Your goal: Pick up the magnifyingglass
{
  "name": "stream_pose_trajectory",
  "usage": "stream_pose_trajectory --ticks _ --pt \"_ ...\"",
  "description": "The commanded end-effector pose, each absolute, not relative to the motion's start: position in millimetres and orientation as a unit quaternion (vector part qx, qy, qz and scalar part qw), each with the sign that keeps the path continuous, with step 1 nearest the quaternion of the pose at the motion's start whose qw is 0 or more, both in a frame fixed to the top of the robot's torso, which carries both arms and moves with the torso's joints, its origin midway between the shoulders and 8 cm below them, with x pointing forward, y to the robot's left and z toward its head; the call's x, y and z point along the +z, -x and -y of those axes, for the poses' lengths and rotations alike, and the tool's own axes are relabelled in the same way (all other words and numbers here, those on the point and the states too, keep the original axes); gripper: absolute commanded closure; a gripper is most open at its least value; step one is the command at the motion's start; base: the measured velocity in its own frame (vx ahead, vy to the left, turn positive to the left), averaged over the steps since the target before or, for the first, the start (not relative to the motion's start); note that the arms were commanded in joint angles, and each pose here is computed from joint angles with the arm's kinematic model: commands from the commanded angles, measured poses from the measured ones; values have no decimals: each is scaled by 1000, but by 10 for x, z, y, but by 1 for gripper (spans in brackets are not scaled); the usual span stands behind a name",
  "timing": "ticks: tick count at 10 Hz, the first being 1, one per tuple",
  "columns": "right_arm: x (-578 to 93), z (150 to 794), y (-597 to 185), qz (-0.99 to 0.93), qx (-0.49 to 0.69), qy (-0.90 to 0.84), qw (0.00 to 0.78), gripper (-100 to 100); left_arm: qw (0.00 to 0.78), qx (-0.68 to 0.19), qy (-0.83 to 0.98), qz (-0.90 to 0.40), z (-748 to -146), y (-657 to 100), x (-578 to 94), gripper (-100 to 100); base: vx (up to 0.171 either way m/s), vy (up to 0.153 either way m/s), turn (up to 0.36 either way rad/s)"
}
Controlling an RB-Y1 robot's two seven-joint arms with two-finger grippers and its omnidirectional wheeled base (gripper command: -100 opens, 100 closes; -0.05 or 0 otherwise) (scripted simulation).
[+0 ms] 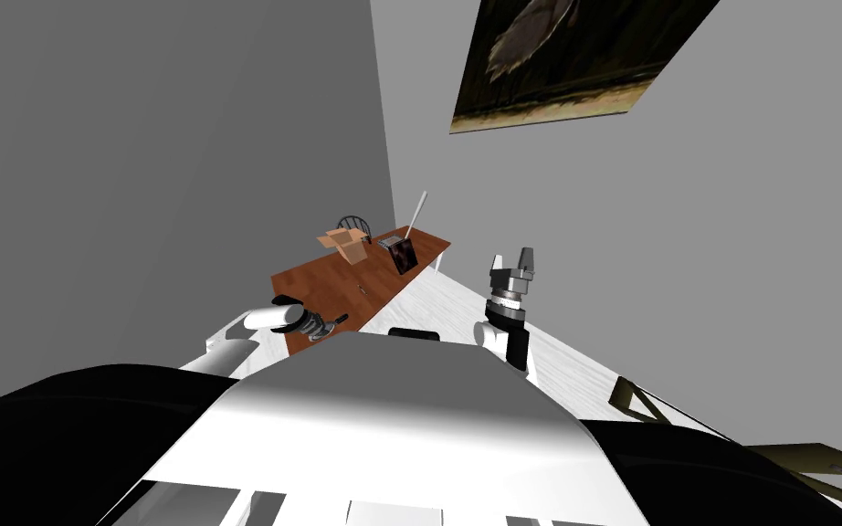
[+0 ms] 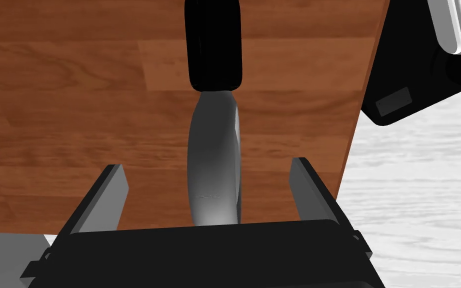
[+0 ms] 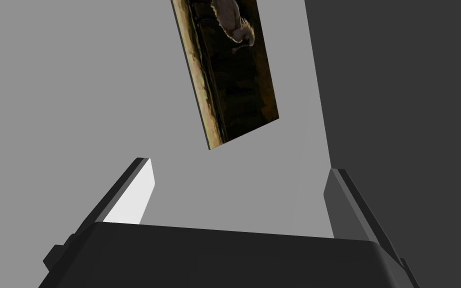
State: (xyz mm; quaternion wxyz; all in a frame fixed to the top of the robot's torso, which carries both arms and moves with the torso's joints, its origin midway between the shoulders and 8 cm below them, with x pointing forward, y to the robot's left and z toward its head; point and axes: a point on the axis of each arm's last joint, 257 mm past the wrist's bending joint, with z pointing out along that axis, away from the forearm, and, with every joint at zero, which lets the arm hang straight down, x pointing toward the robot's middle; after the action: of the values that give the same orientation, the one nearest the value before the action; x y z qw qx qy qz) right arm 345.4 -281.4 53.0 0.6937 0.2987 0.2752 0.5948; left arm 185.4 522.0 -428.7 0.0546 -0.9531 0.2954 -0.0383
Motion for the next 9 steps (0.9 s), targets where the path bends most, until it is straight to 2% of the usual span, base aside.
stream_pose_trajectory --ticks 1,4,5,6,9 --pt "530 2814 -3454 -275 595 -299 694 0 42 -20 960 -277 -5263 -1747 -4279 -100 14 -1 -56" --pt "530 2814 -3454 -275 595 -299 694 0 35 -11 963 -267 -5282 -1685 -4270 -100 7 -1 -24" --pt "530 2814 -3454 -275 595 -299 694 0 34 -9 963 -266 -5282 -1676 -4271 0 0 0 0" --pt "530 2814 -3454 -275 595 -299 694 0 34 -10 965 -259 -5306 -1694 -4320 -100 -33 1 -97" --pt "531 2814 -3454 -275 595 -299 694 0 35 -9 969 -245 -5347 -1726 -4420 -100 -69 7 -106"
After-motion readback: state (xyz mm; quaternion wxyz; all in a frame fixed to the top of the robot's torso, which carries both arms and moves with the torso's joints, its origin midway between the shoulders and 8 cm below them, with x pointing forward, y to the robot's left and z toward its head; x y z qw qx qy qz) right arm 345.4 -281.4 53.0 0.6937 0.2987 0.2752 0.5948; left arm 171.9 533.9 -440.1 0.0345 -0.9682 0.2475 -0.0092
